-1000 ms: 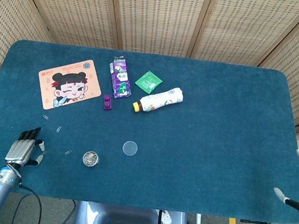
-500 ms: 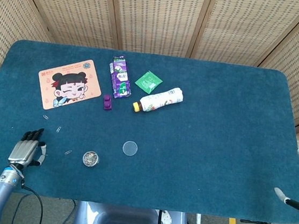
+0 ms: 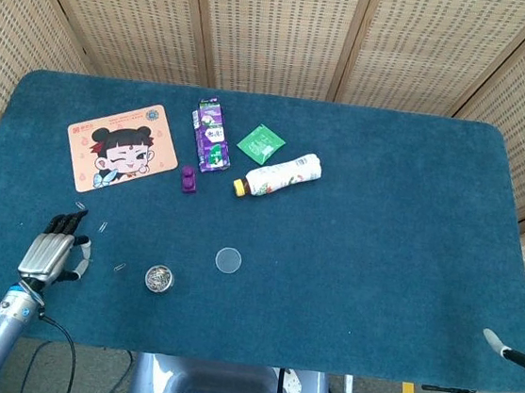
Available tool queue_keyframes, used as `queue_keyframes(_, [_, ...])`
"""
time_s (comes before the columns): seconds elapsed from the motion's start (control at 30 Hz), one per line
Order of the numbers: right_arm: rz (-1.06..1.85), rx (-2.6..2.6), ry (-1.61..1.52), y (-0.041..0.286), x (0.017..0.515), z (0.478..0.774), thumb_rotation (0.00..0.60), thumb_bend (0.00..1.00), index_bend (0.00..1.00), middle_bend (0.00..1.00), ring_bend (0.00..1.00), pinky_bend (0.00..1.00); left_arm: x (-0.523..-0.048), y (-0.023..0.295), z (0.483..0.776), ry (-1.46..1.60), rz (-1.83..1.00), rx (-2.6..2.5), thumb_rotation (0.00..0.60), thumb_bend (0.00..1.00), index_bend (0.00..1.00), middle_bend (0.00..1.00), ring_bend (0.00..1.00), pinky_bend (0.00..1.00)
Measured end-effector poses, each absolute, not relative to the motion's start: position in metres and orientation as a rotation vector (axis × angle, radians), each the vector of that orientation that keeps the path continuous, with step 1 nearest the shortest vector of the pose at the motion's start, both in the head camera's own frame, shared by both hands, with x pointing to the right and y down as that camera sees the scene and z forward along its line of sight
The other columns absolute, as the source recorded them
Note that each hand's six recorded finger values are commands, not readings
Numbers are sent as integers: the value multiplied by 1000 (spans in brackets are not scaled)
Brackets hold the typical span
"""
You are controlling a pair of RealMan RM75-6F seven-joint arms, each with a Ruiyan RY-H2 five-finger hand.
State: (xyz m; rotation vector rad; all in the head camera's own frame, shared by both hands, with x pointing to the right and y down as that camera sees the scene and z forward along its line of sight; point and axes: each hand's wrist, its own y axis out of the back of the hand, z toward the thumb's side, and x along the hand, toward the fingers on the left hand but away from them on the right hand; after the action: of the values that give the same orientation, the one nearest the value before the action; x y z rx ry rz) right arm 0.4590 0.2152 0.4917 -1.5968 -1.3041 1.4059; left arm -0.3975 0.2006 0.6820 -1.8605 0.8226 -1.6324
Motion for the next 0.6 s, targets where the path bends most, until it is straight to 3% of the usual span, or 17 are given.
queue_keyframes(0.27, [1411, -1596, -1307, 214, 460, 492, 600, 0, 0, 0, 0, 0, -339, 172, 666, 683, -1431, -1896, 600, 473, 655, 0, 0, 0])
queue_keyframes(0.6, [1423, -1595, -1310, 213, 462, 495, 600, 0, 0, 0, 0, 0, -290, 193, 683, 548, -1375, -1976, 600, 473, 654, 0, 0, 0])
